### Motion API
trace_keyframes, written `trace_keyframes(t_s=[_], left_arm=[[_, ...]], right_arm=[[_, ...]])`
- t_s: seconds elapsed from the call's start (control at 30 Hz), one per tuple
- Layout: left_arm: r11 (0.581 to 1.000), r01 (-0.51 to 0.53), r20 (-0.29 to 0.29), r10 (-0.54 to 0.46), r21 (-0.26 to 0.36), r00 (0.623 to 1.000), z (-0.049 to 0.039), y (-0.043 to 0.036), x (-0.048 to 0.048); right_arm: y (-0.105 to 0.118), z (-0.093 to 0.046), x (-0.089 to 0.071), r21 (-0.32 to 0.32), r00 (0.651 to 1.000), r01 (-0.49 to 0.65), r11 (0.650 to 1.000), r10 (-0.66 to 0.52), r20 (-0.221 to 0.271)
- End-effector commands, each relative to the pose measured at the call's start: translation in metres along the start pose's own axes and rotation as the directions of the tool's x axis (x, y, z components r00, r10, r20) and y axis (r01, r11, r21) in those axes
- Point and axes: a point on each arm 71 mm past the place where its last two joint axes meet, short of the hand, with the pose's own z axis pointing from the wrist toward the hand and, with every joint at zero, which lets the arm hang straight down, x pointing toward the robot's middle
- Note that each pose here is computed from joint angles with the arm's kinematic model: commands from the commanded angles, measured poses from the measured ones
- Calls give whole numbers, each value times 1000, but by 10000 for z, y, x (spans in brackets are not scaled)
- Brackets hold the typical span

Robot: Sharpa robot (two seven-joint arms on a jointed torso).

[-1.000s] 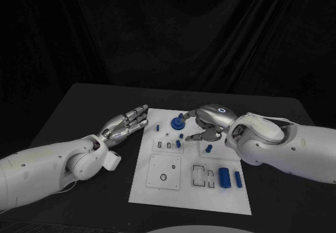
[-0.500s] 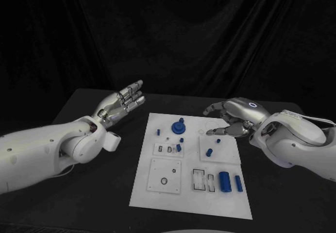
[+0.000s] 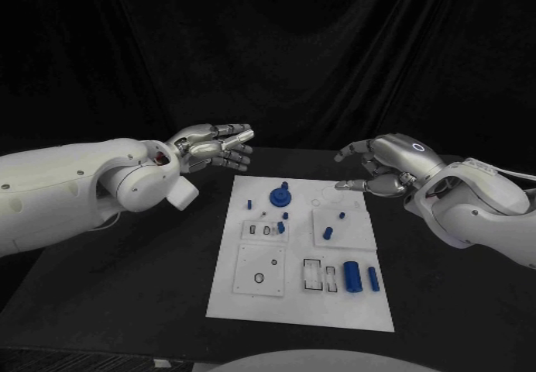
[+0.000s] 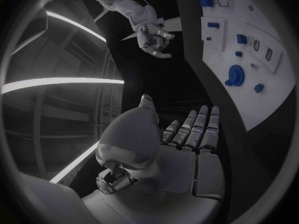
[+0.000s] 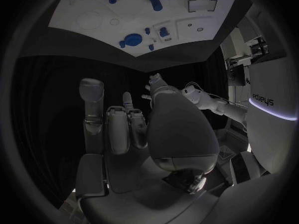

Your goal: Assemble the parts on the task board

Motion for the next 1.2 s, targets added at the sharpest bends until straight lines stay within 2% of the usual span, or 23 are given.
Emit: trace_keyframes(t_s=[0.03,0.07,0.13,0.27,0.47,0.7,0.83,0.97,1.1,1.2], left_arm=[[975,-98,-98,80,-199,992,46,84,110],[969,-123,-103,102,-213,989,60,85,127],[935,-234,-121,208,-268,971,99,97,180],[879,-348,-128,324,-325,938,110,119,220],[812,-416,-123,402,-410,907,139,160,278],[709,-536,-134,541,-458,830,162,213,304],[649,-581,-185,574,-490,797,189,247,339],[579,-629,-268,588,-519,763,254,292,404],[541,-655,-317,590,-528,742,309,315,453],[527,-668,-339,590,-525,733,347,323,491]], right_arm=[[-44,-18,-69,2,997,3,1000,-3,72],[-61,-27,-77,7,997,4,1000,-5,78],[-128,-55,-103,26,995,11,1000,-13,98],[-190,-56,-113,46,993,17,999,-22,112],[-228,-49,-101,58,991,19,998,-26,134],[-250,-44,-52,62,990,18,998,-26,136],[-275,-64,-16,69,991,15,998,-23,129],[-310,-91,23,80,993,12,997,-21,116],[-325,-104,53,84,994,11,996,-20,108],[-327,-104,75,83,994,10,996,-19,103]])
